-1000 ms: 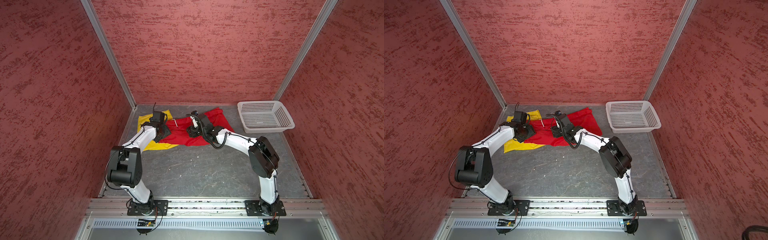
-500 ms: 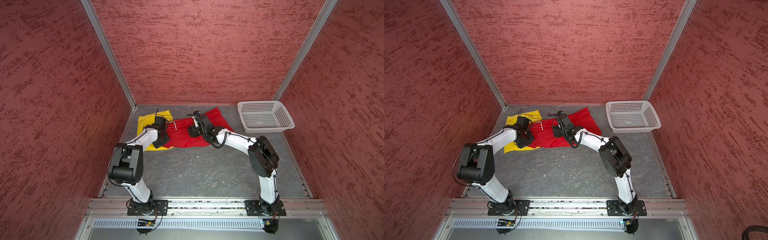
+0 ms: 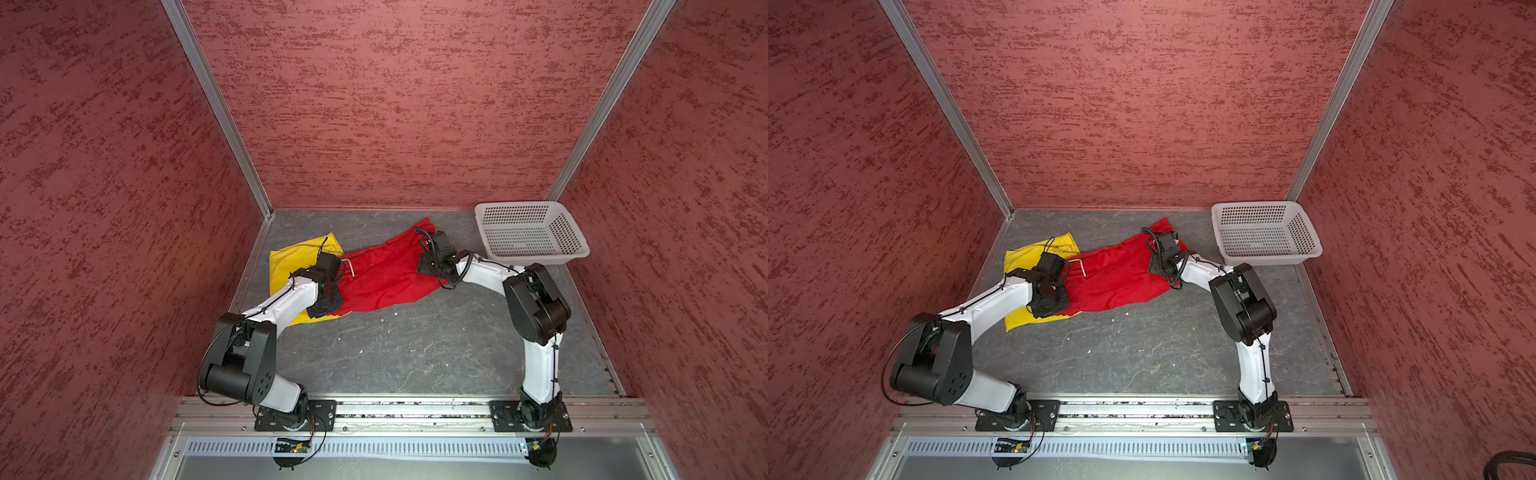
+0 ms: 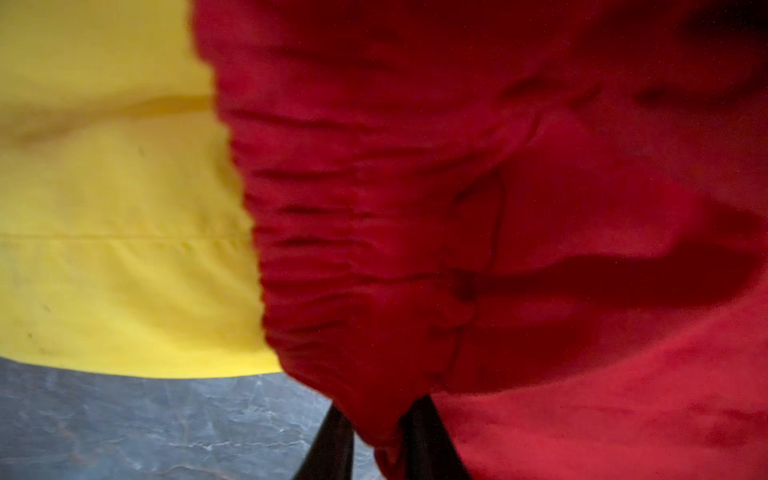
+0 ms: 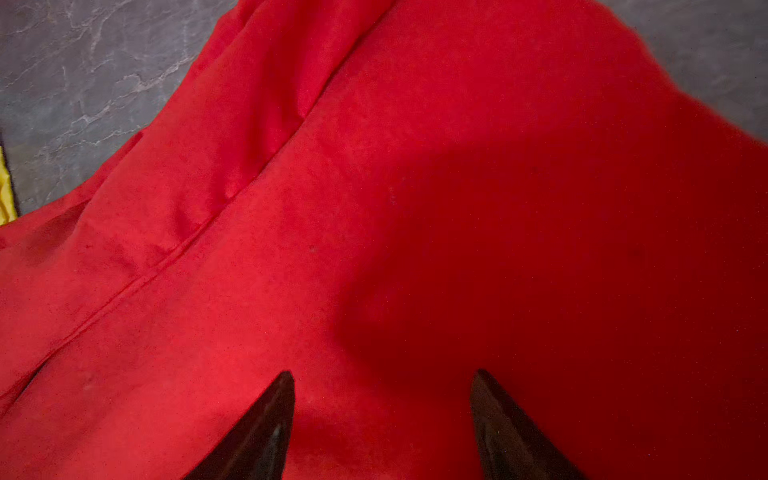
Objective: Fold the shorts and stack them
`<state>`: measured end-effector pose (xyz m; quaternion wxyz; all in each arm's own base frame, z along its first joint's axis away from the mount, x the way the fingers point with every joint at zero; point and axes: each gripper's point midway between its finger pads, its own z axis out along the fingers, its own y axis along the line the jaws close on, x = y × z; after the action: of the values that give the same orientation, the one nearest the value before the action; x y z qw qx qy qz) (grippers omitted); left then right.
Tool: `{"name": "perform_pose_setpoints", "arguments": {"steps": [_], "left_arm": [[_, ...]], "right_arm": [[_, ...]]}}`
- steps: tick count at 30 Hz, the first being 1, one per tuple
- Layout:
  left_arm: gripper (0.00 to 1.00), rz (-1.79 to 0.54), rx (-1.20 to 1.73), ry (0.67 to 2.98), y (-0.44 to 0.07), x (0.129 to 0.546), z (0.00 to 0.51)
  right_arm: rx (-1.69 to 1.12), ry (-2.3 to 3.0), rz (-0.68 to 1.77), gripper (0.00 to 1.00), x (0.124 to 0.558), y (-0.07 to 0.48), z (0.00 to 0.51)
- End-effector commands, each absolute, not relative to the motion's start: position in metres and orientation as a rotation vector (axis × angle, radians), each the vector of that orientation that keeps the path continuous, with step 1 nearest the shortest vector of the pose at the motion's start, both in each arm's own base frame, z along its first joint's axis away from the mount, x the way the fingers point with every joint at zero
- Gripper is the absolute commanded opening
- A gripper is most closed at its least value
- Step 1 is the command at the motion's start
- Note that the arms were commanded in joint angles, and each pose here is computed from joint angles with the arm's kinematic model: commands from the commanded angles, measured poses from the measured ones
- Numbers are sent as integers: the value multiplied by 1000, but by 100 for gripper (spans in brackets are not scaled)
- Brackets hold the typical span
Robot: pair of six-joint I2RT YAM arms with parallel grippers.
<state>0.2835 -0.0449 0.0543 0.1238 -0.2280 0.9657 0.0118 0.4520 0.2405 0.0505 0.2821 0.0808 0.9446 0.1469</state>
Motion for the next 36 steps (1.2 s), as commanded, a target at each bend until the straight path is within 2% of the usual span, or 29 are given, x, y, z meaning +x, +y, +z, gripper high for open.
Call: {"name": "perform_pose_setpoints", "arguments": {"steps": [1,2,4,6,11,13,17,23,25,29,30,36], "left_arm": [[40,23,-679,2771,-42,283,80],[47,3,-675,2741,-43,286,94],[53,-56,-658,2664,-46,295,125],[53,-139,-620,2580,-56,307,156],[28,-392,-453,2487,-124,348,192],[18,-466,-353,2494,-164,366,190],[0,-455,-232,2571,-218,395,160],[0,-429,-148,2662,-267,431,107],[0,-406,-140,2688,-273,440,89],[0,-304,-142,2722,-268,460,56],[0,-292,-138,2724,-268,465,49],[0,-159,-86,2693,-261,500,31]], "right_arm": [[256,2581,363,69,439,236,31],[258,2580,361,69,437,234,31],[260,2581,349,69,434,231,28],[261,2585,342,69,432,227,25],[271,2568,391,68,427,225,26],[271,2549,449,67,425,226,32],[275,2471,605,64,425,228,55],[273,2353,777,49,433,228,94],[256,2341,798,40,436,230,102],[236,2333,831,3,441,236,110],[231,2335,839,0,442,238,109],[259,2399,835,0,441,240,80]]}}
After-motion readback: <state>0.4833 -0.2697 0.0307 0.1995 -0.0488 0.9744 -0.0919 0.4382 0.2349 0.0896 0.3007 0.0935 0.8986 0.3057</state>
